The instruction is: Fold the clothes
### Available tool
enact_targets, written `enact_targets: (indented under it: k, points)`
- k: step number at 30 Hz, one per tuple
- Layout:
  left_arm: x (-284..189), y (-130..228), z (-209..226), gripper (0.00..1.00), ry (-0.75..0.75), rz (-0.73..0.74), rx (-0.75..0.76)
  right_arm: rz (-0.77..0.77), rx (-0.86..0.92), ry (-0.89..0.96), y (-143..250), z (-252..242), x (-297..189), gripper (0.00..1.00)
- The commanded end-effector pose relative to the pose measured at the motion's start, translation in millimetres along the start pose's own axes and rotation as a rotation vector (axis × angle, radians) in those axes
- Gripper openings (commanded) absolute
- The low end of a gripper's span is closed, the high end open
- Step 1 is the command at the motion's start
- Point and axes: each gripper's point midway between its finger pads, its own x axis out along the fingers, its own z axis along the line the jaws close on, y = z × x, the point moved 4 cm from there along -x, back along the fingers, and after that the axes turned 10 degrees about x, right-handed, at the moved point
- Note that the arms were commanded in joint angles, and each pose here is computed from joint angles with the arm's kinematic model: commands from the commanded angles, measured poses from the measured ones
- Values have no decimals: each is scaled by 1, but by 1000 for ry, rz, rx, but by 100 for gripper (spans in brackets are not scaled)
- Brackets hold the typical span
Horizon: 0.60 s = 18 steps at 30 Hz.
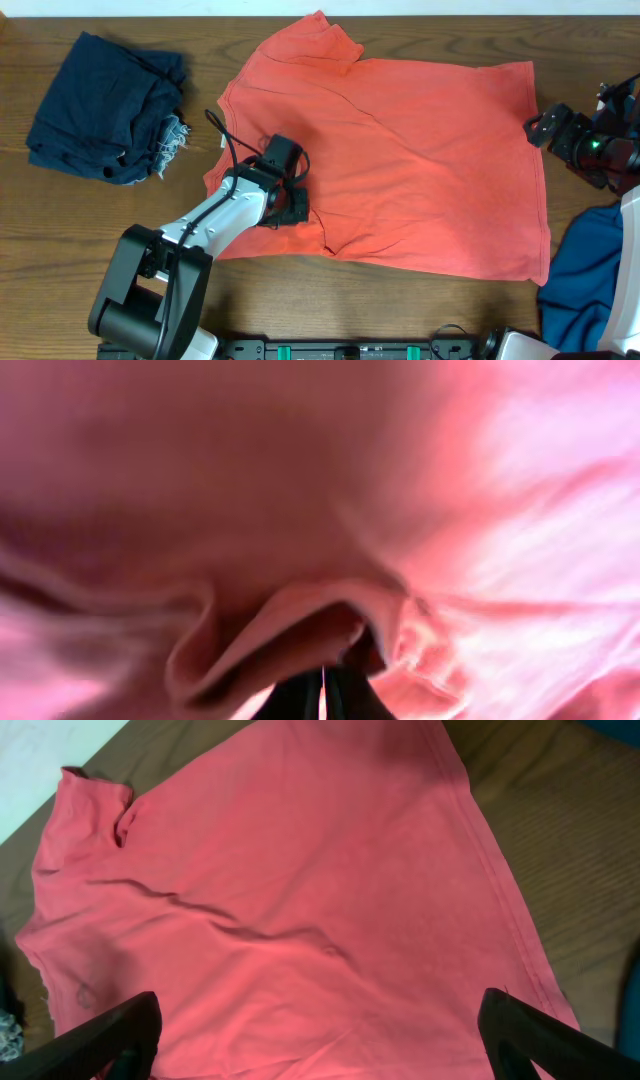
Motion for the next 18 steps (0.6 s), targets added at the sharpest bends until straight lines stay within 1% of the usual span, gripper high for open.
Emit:
enact_targets:
  k: [1,5,9,11,13,15,18]
  points:
    - [0,-10,-6,6,47,-48,18,-9,-5,5,-2,-3,-2,99]
    - [-8,-29,-27,6,168,-113,81,-9,-5,5,-2,-3,-2,99]
    - [-26,-40,-33,8,178,-135,103,-9,-5,6,-2,-3,-2,99]
    - [-39,-41,-35,11,173,-138,133,-9,-5,6,-2,-3,-2,99]
    - [-54,-38,-31,14,142,-126,127,-8,-5,6,-2,-3,-2,99]
    - [-71,-31,-20,17,74,-102,101,-7,-5,6,-2,-3,-2,99]
    - [-97,-12,13,34,-96,-59,40,9,0,6,2,-3,-3,99]
